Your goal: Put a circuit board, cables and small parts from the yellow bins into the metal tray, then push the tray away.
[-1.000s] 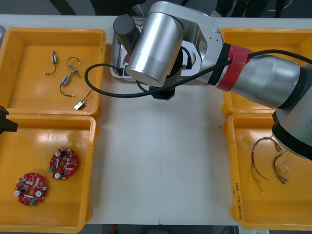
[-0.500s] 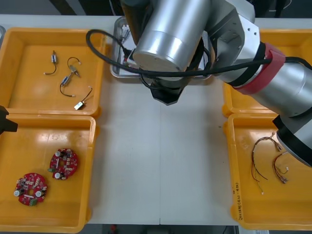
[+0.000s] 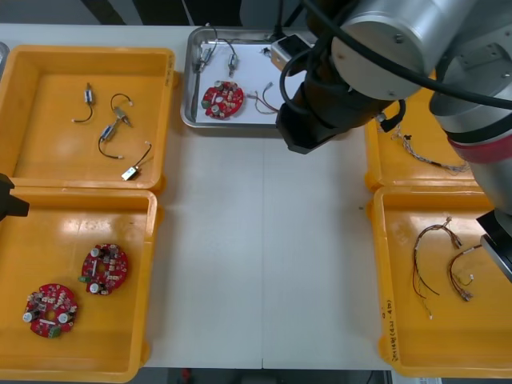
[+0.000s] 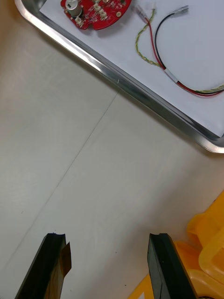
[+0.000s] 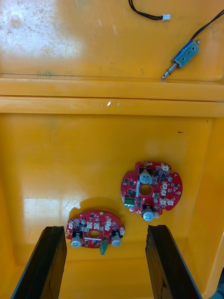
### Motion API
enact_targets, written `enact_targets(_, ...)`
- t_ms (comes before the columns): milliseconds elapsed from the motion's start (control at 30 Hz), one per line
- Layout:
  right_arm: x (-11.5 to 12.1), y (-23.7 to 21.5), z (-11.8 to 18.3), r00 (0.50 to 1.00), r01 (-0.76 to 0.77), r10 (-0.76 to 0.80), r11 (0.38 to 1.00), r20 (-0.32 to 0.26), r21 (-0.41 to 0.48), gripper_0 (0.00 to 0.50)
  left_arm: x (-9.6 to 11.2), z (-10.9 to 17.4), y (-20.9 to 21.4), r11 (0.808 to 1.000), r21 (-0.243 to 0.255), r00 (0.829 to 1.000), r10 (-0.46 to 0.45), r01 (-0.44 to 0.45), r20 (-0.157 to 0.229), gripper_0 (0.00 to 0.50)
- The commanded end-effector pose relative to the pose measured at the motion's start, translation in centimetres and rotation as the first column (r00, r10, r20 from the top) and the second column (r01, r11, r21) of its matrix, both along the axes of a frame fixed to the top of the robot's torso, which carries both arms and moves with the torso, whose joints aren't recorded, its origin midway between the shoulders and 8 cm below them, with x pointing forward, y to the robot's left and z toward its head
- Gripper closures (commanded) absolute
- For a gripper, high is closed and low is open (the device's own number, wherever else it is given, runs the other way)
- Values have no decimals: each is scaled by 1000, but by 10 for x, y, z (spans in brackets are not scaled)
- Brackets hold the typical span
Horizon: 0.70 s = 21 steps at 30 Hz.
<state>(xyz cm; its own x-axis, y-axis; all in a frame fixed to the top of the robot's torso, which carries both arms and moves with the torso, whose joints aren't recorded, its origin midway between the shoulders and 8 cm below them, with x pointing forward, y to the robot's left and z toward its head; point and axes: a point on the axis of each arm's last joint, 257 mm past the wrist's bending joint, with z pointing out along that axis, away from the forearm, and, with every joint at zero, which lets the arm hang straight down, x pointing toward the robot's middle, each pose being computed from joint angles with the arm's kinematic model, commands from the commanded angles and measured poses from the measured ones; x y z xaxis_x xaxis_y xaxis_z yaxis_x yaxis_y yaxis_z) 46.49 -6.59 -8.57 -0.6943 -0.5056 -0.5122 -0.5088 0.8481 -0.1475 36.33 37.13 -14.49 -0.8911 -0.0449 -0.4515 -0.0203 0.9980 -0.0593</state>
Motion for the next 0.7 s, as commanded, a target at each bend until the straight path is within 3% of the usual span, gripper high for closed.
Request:
enact_targets(33, -7, -42, 9, 993, 105, -108, 991, 39, 79, 0, -7, -5, -8, 996, 33, 996, -88, 88, -10, 0)
enact_targets(433, -25, -163, -3, 932, 346, -359, 923, 47, 169, 0, -7, -5, -8, 996, 33, 996, -88, 88, -10, 0)
enact_targets(700, -42, -219, -10, 884, 449, -465, 870, 36, 205, 0, -7, -5, -8, 996, 33, 996, -88, 88, -10, 0)
